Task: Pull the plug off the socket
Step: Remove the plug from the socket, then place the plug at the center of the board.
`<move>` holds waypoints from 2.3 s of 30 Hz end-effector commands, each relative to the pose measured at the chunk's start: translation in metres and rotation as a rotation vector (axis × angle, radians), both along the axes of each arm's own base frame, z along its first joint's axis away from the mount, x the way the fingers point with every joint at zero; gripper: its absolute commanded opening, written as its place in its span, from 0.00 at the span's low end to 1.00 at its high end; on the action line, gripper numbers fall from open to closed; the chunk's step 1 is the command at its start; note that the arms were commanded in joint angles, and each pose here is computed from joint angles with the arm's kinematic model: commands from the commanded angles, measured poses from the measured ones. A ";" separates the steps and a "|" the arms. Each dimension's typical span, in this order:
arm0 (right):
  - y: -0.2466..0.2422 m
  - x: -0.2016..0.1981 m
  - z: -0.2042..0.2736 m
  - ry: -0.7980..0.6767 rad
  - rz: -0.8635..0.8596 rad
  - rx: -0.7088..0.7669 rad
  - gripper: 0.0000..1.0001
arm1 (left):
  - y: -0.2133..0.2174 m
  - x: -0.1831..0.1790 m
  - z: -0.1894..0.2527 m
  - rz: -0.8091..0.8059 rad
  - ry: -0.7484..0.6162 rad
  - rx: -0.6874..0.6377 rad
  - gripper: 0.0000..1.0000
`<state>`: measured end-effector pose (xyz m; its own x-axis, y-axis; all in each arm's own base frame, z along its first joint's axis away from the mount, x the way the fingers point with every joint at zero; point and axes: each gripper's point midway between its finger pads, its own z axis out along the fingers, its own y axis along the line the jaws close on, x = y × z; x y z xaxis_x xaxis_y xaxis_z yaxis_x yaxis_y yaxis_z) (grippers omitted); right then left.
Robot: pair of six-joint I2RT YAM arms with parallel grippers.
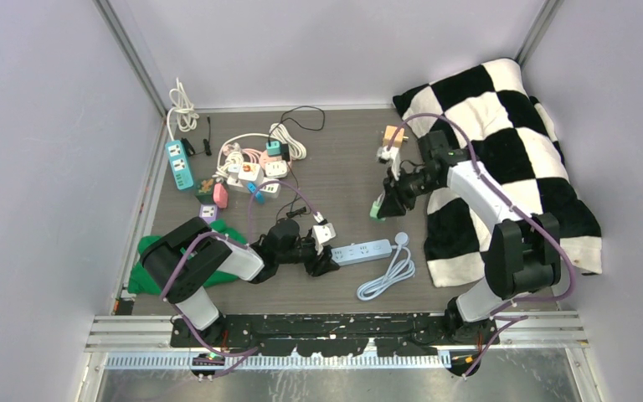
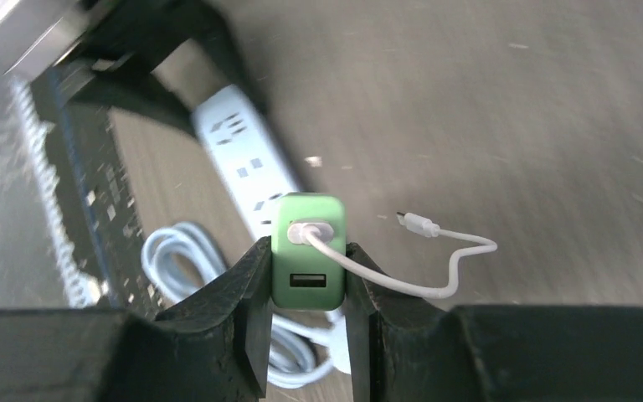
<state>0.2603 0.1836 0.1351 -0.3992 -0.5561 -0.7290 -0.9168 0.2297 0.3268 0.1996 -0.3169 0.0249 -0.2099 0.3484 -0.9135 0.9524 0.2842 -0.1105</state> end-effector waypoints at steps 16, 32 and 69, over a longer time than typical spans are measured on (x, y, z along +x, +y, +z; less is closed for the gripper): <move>-0.132 0.230 0.013 -0.249 -1.086 -0.288 0.04 | 0.005 0.011 0.005 0.074 0.001 0.000 0.00; -0.154 0.281 -0.028 -0.256 -1.136 -0.435 0.19 | 0.005 0.013 0.007 0.076 -0.002 0.004 0.00; -0.019 -0.003 0.032 -0.286 0.365 0.179 0.82 | -0.007 0.020 0.021 0.056 -0.011 -0.024 0.00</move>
<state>0.3480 0.1371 0.1793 -0.2179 -0.5731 -0.7900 -0.9568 0.2850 0.0572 0.2040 -0.3169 0.0265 -0.2518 0.3588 -0.8988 0.9388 0.3163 -0.1367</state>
